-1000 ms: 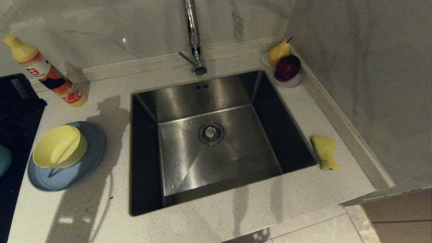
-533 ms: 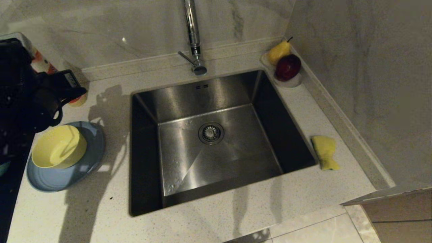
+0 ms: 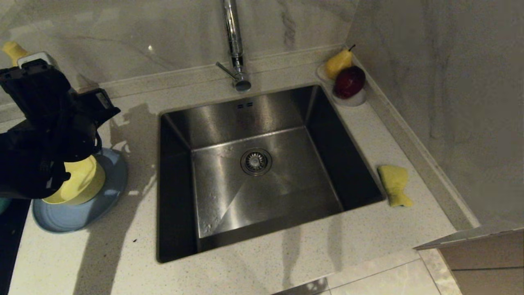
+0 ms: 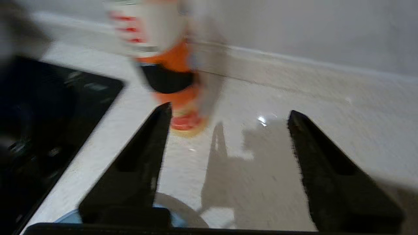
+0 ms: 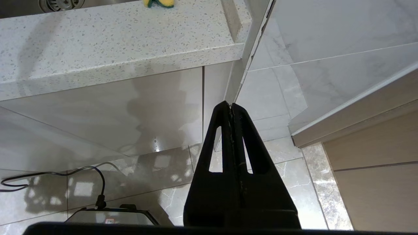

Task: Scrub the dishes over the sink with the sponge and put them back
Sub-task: Grab the dish soap

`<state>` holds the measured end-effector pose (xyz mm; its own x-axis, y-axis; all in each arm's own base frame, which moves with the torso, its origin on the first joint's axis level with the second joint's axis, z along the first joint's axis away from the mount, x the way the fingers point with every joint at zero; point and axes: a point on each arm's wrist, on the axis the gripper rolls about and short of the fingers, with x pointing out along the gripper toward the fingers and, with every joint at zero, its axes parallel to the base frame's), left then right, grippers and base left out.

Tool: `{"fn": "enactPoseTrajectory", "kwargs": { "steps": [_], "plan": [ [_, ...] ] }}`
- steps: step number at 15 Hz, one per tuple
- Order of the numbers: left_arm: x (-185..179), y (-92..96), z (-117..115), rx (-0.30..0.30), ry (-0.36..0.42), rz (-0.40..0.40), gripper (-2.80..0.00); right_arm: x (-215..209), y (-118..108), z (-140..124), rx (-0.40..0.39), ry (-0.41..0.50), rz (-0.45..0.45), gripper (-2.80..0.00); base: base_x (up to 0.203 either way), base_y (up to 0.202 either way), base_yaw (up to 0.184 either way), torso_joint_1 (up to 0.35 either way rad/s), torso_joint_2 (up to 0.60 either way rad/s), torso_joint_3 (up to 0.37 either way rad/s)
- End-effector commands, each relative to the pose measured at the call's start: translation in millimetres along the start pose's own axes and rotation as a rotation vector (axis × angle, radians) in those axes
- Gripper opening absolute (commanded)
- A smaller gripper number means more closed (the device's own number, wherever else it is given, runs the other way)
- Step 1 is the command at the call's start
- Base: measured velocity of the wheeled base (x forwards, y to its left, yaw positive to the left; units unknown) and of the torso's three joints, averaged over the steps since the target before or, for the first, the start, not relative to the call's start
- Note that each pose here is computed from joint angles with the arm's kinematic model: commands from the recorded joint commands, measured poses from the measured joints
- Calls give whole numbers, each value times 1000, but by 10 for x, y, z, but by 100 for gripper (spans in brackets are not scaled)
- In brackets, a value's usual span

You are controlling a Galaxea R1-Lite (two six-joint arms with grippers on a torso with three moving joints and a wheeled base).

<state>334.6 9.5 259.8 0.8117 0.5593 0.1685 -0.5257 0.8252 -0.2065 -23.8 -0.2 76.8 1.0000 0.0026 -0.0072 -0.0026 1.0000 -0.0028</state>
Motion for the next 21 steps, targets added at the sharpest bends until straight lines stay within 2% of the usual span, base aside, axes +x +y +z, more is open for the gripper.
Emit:
{"fn": "enactPoseTrajectory", "kwargs": {
  "steps": [1,5,10,12,21],
  "plan": [
    [16,56,-60,-58,-18,65,0,-1,0,0,0,-1,1,-280,0,0,0,0,0,0],
    [8,130,-150,-60,-8,86,0,-1,0,0,0,-1,1,-280,0,0,0,0,0,0],
    [213,217,-351,-53,-22,126,0,-1,0,0,0,-1,1,-280,0,0,0,0,0,0],
    [304,213,-440,-48,-23,133,0,-1,0,0,0,-1,1,-280,0,0,0,0,0,0],
    [810,147,-556,-66,-78,127,0,-1,0,0,0,-1,1,-280,0,0,0,0,0,0]
  ]
}}
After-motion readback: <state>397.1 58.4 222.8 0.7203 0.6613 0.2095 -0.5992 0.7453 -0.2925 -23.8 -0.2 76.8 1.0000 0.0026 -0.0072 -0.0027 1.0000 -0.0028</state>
